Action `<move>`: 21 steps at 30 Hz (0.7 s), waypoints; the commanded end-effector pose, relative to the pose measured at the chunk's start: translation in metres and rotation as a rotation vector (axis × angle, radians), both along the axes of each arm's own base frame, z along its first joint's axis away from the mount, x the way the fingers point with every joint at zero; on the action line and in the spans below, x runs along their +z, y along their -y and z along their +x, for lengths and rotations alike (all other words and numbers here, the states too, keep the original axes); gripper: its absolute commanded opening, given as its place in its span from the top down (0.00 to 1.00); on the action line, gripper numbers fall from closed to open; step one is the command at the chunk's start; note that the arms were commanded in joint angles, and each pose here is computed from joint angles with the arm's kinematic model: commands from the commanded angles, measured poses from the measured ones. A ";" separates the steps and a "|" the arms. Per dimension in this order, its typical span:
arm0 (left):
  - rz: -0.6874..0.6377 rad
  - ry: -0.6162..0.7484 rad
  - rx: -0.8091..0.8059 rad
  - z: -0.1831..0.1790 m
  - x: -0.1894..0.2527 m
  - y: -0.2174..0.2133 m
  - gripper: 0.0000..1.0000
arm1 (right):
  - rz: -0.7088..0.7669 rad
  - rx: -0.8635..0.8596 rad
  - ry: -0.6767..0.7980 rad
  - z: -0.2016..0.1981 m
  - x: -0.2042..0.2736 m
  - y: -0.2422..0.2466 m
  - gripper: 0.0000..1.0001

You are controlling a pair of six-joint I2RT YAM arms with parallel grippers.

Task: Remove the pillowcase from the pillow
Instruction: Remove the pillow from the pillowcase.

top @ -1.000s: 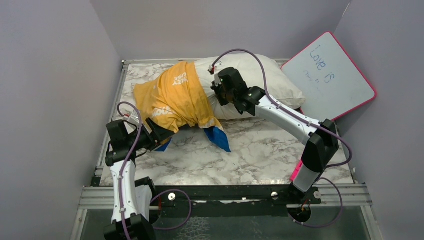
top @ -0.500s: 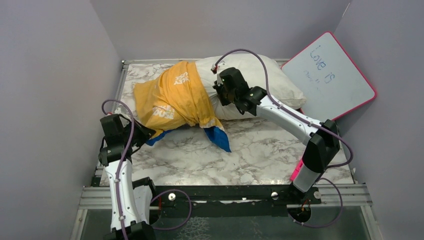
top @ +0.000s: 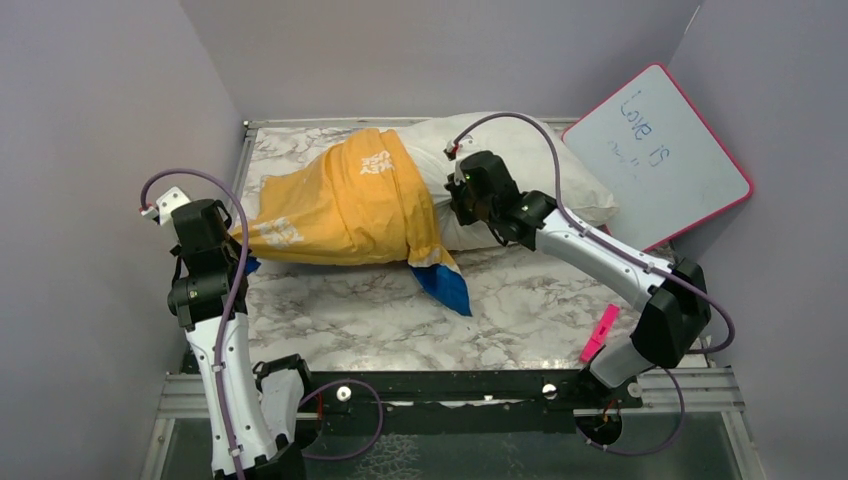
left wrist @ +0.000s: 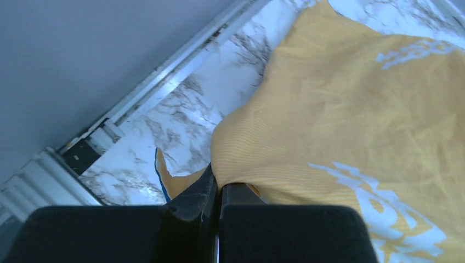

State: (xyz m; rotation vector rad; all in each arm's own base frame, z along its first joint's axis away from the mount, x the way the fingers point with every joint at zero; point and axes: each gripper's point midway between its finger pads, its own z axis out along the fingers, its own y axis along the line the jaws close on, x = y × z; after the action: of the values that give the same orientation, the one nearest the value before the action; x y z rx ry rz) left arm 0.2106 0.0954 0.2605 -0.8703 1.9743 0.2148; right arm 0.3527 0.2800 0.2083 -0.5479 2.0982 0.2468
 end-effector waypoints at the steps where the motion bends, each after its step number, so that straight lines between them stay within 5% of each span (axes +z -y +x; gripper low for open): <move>1: 0.295 0.008 0.378 -0.049 0.053 -0.067 1.00 | -0.067 -0.140 -0.008 0.004 -0.011 0.046 0.99; 7: 0.263 -0.014 0.292 -0.038 0.041 -0.058 0.99 | -0.067 -0.123 -0.017 -0.010 -0.015 0.053 0.99; 13: 0.031 0.036 -0.133 0.014 0.006 0.009 0.18 | -0.005 0.162 -0.117 -0.058 -0.036 0.031 0.99; 17: -0.153 0.094 -0.372 0.039 -0.007 0.058 0.02 | 0.089 0.285 -0.236 -0.102 -0.055 0.023 0.99; 21: -0.370 0.157 -0.625 0.062 -0.021 0.108 0.01 | 0.141 0.380 -0.329 -0.139 -0.070 0.022 0.99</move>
State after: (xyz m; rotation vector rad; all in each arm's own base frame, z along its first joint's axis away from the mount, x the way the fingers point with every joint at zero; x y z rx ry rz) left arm 0.2432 0.0545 0.2414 -0.6507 2.0605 -0.0792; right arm 0.2623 0.2502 0.1504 -0.7659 2.1955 0.5012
